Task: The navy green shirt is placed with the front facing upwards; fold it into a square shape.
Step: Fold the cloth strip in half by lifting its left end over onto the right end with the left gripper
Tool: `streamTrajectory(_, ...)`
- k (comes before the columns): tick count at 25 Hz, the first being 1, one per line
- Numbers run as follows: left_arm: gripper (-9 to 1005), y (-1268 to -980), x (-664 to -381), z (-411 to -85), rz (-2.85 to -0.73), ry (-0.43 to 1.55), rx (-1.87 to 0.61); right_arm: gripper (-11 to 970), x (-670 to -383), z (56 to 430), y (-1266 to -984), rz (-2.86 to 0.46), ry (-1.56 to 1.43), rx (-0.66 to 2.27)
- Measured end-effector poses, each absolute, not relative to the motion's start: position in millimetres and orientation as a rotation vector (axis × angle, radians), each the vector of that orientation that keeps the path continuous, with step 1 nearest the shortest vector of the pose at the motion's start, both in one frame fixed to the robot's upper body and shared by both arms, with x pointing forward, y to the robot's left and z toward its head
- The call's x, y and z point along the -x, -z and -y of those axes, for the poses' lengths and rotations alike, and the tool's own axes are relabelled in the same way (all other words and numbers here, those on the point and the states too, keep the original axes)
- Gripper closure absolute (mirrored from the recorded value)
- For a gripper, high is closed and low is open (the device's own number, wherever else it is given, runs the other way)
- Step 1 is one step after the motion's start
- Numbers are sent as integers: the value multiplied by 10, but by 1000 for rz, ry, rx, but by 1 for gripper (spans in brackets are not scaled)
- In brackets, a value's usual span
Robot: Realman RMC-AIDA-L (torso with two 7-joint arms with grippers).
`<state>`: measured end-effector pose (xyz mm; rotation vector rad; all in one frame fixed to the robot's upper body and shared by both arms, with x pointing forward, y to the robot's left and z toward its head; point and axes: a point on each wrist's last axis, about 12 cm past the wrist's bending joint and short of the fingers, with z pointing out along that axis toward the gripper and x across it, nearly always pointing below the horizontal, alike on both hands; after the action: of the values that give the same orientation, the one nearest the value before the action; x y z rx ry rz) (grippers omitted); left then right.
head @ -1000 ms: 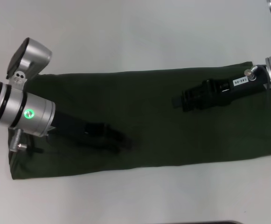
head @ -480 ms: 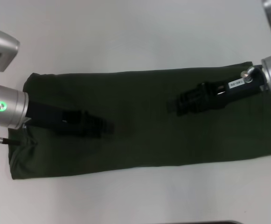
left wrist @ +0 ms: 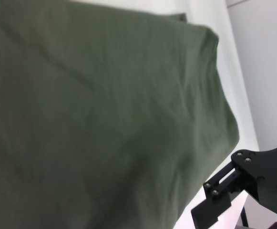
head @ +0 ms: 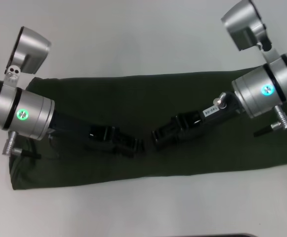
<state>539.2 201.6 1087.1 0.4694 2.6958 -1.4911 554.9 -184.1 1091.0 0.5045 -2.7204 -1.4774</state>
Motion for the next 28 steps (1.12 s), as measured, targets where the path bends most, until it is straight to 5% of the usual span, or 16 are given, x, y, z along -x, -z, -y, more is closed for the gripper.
streamTrajectory(28,505,-10835,-5377,-2137,-2723,1471,-394,436,-5520,2210,-10695,2843,1348,-290)
